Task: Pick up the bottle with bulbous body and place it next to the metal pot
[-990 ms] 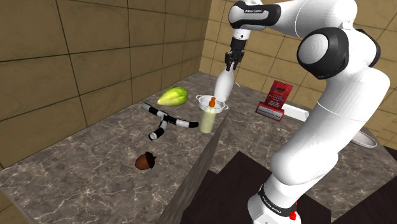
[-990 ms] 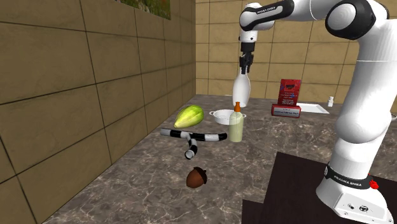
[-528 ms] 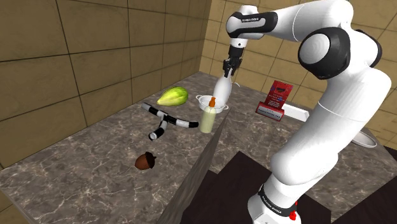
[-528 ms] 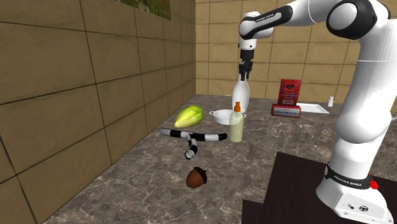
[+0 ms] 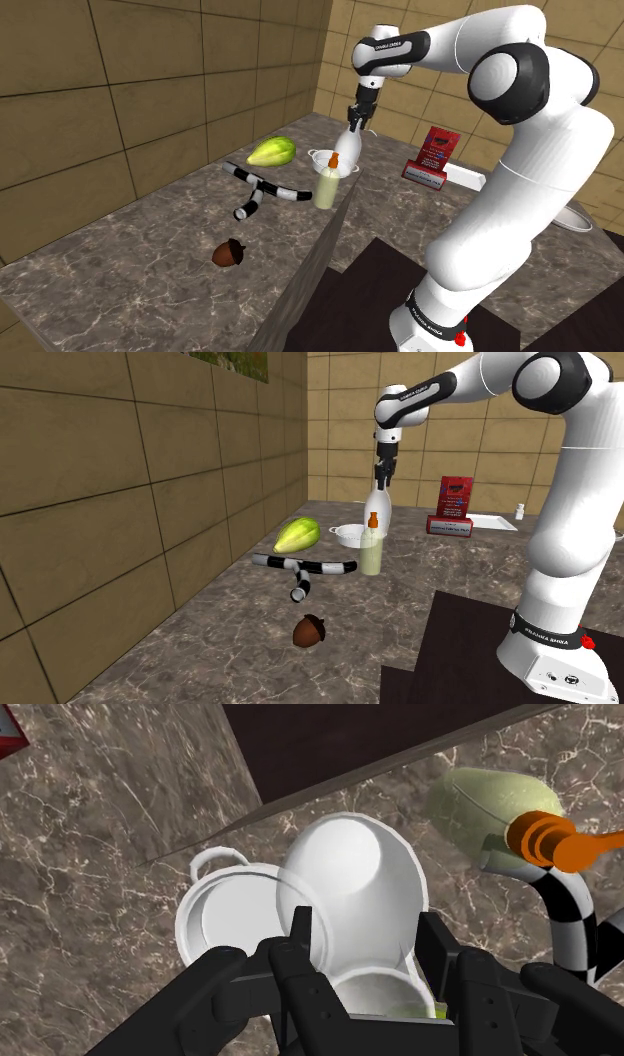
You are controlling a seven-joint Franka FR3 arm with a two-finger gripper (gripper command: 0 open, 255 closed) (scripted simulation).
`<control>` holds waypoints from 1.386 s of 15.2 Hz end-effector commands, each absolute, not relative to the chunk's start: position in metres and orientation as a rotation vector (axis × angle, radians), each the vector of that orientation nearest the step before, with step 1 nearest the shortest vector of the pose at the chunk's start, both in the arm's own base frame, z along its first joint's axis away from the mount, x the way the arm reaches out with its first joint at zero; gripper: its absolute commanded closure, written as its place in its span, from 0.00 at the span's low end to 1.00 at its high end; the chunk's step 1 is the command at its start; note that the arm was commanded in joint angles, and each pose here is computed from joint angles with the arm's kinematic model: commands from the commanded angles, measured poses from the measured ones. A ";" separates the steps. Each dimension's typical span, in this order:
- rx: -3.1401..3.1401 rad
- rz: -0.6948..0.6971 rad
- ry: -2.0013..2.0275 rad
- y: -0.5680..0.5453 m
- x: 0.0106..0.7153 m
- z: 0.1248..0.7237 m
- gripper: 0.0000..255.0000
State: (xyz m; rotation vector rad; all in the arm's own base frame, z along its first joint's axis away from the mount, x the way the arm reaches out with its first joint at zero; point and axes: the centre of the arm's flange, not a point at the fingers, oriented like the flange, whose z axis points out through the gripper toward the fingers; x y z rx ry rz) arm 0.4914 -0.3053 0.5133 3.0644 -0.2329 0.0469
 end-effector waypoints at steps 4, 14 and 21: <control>3.064 0.049 -0.233 -0.305 0.491 0.488 1.00; 3.064 0.049 -0.233 -0.305 0.491 0.433 1.00; 3.064 0.049 -0.233 -0.305 0.491 0.433 1.00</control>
